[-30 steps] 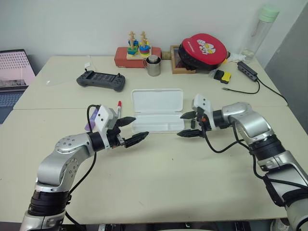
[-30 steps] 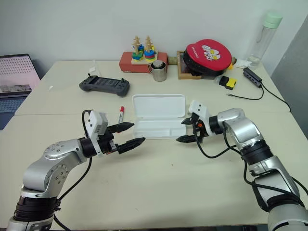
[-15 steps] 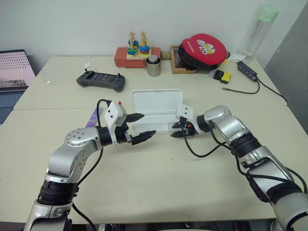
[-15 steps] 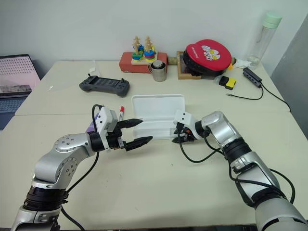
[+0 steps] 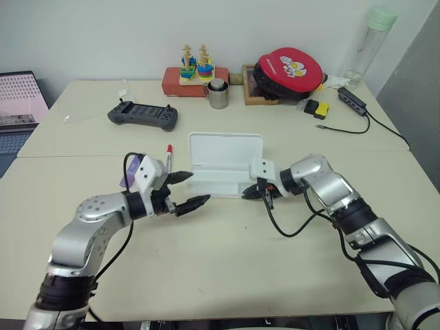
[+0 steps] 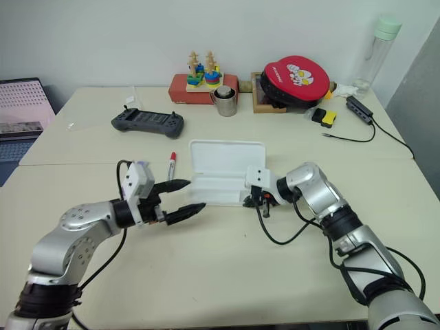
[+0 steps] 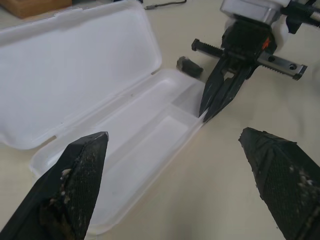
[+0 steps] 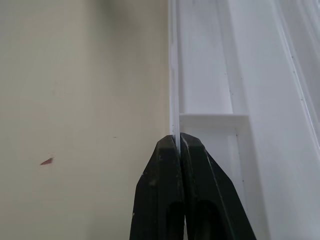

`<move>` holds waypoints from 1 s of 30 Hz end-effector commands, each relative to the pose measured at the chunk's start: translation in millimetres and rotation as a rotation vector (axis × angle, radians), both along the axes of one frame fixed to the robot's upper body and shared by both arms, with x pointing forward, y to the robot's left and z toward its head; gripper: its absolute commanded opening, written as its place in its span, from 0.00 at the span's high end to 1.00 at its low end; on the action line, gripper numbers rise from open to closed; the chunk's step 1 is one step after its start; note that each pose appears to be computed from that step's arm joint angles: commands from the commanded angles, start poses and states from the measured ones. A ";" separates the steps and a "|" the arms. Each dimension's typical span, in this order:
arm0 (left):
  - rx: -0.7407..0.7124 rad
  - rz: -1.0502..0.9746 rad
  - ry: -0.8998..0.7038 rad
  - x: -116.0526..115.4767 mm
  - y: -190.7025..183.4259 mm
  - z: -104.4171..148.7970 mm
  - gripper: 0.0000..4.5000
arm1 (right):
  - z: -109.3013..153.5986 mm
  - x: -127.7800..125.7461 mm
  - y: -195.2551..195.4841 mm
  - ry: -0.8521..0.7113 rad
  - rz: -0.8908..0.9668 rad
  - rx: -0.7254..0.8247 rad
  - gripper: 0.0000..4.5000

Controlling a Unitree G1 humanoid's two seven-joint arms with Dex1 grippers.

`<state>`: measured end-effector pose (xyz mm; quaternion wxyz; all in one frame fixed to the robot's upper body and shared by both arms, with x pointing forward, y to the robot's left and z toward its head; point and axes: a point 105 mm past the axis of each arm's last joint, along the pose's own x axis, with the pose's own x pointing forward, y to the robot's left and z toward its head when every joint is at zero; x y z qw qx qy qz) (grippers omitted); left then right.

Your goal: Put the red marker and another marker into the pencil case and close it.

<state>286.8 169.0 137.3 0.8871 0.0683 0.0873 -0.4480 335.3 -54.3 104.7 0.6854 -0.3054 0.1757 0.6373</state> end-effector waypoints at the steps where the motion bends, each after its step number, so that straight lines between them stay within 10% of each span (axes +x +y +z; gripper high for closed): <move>1: 0.005 0.002 -0.035 -11.3 8.8 15.5 0.00 | 12.0 -20.8 5.9 -0.005 0.082 0.020 1.00; 13: -0.008 0.168 0.038 -20.3 43.2 9.4 0.00 | 4.2 -49.7 12.4 0.031 0.108 0.010 1.00; 22: -0.073 0.404 0.062 -17.3 86.9 8.4 0.00 | 25.6 -53.7 11.5 0.035 0.111 0.094 0.53; 30: -0.059 0.566 0.074 12.1 101.1 0.0 0.00 | 98.7 -41.5 17.8 0.006 0.068 0.388 0.09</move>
